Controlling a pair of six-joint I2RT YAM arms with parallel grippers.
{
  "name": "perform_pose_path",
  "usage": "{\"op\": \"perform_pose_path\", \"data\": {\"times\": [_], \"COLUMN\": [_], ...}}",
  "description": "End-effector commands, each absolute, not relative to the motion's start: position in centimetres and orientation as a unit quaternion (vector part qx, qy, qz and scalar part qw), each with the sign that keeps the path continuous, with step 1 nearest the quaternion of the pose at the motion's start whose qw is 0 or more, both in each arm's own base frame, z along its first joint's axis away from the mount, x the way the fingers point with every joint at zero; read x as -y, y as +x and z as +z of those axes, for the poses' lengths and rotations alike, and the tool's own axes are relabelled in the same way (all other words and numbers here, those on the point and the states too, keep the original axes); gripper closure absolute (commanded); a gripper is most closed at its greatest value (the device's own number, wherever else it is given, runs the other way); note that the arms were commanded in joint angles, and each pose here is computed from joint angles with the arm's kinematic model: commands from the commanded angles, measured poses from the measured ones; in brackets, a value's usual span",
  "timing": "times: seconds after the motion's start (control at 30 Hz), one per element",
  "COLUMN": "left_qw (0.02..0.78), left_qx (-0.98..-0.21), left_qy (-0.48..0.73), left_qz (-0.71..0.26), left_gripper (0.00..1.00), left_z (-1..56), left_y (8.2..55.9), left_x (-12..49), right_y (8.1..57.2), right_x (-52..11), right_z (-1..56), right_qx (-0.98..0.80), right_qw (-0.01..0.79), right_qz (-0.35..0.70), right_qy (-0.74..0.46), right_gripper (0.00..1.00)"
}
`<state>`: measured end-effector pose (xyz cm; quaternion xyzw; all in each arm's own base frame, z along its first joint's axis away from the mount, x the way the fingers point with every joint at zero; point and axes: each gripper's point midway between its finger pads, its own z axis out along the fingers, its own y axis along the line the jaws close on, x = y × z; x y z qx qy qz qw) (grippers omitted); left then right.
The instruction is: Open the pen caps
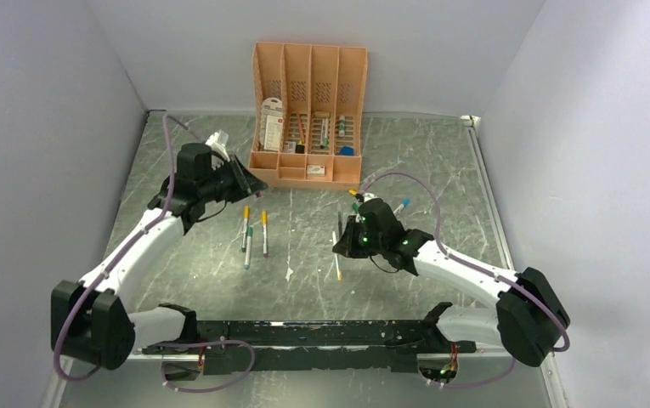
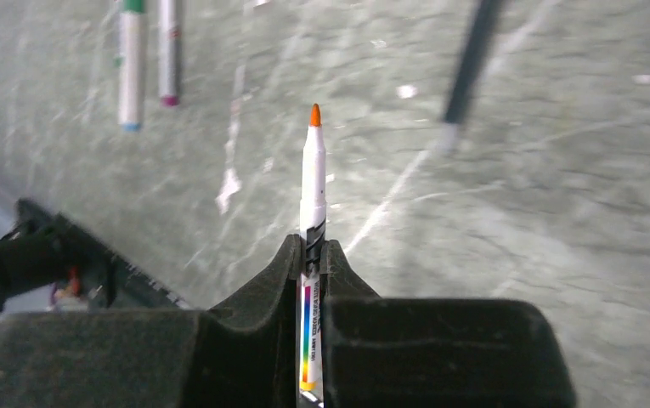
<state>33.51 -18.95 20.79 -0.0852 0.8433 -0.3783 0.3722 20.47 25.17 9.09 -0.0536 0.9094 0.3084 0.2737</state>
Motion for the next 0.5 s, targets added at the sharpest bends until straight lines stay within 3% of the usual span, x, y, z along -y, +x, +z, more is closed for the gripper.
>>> {"op": "perform_pose_path", "data": {"times": [0.0, 0.23, 0.47], "left_qw": [0.333, 0.284, 0.232], "left_qx": [-0.876, -0.893, -0.909], "left_qy": [-0.075, -0.069, -0.024], "left_qz": [-0.34, -0.343, -0.346], "left_gripper": [0.91, 0.91, 0.91], "left_z": [18.0, 14.6, 12.0], "left_y": [29.5, 26.4, 24.1], "left_x": [17.3, 17.5, 23.1], "right_y": [22.2, 22.4, 21.4], "right_x": [-21.6, -21.5, -23.5], "right_z": [6.9, 4.7, 4.1], "right_qx": [-0.929, -0.935, -0.933], "right_qw": [0.292, 0.278, 0.239], "right_qz": [0.227, 0.22, 0.267], "right_qy": [-0.012, -0.001, 0.005], "right_gripper": [1.0, 1.0, 1.0]}}
